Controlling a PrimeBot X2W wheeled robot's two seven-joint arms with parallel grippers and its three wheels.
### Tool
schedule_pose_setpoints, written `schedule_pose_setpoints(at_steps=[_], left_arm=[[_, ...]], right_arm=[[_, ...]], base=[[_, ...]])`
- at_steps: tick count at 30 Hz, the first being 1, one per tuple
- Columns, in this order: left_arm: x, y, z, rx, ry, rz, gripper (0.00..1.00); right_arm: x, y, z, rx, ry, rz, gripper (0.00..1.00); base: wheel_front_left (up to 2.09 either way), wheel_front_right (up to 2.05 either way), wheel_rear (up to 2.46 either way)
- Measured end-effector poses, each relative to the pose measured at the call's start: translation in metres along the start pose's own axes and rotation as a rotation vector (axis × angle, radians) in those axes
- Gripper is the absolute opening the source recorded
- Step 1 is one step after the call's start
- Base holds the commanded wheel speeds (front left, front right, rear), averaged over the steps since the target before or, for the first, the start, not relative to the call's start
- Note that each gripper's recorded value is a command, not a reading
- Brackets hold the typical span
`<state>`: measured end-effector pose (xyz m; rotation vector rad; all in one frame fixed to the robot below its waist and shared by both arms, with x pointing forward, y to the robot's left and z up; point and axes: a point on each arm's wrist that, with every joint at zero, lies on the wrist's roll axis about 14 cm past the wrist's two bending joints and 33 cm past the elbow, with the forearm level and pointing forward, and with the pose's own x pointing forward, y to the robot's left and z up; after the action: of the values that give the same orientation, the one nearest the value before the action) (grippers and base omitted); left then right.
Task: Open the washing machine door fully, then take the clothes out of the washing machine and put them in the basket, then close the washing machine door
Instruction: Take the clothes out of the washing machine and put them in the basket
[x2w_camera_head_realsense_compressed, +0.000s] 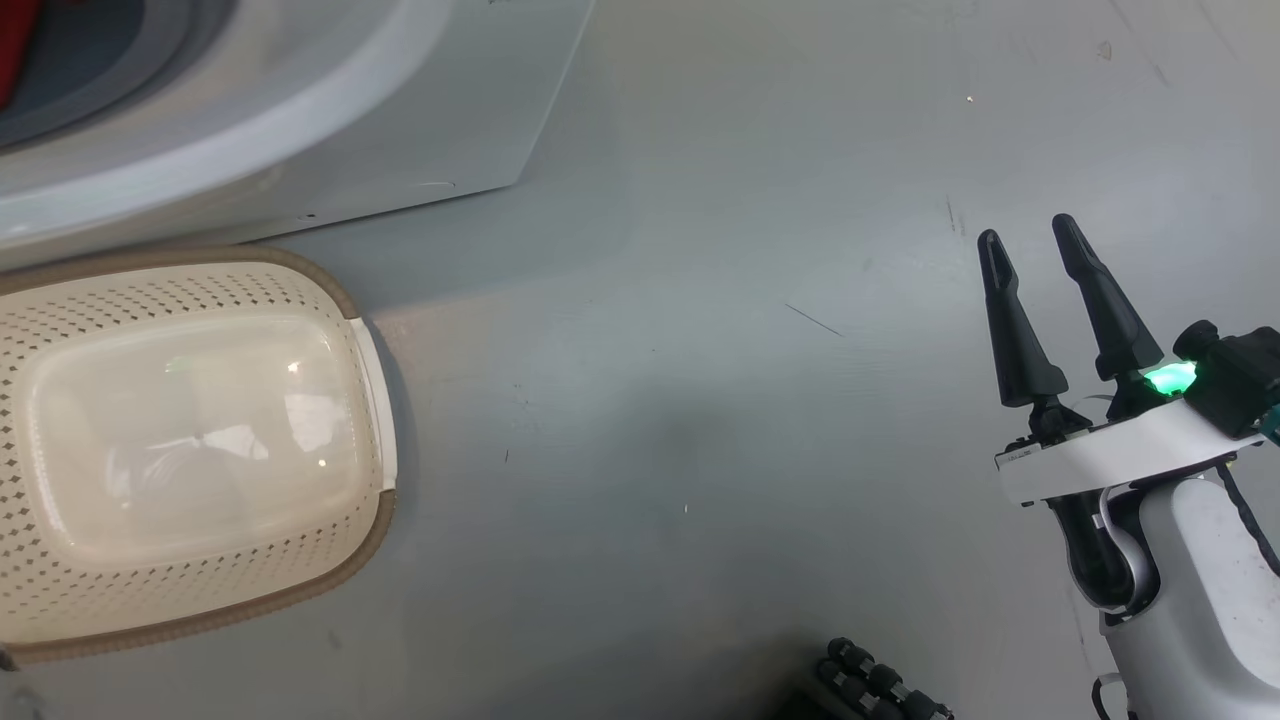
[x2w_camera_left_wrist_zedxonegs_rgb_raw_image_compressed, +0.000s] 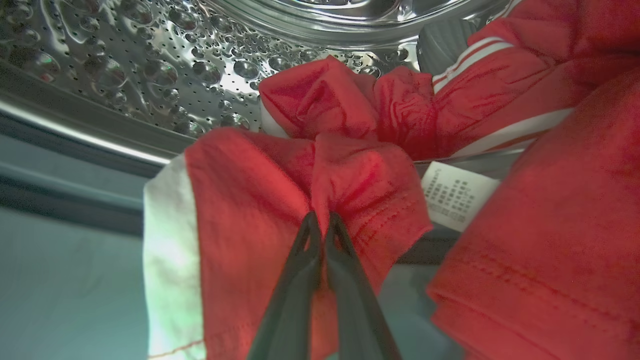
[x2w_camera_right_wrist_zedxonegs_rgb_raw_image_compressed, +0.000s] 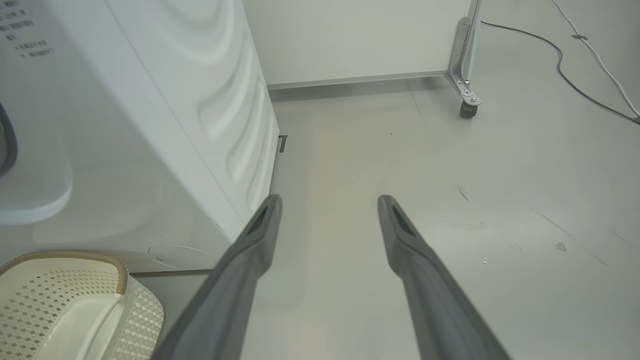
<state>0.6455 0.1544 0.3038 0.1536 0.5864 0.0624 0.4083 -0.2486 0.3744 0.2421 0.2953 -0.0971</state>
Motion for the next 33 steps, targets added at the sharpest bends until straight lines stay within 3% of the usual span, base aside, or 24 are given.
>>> schedule_pose_setpoints(at_steps=[12,33], left_arm=[[-0.032,-0.005,0.036,-0.092,-0.172,-0.026,0.00],[-0.129,-0.008,0.058,-0.194,-0.402,-0.117,0.00]], right_arm=[[-0.004,0.010,0.021,-0.001,-0.058,0.033,1.00],[-0.030,0.032,0.042,-0.019,-0.123,0.110,1.00]], base=[[0.00,0.00,0.00],[0.00,0.00,0.00]])
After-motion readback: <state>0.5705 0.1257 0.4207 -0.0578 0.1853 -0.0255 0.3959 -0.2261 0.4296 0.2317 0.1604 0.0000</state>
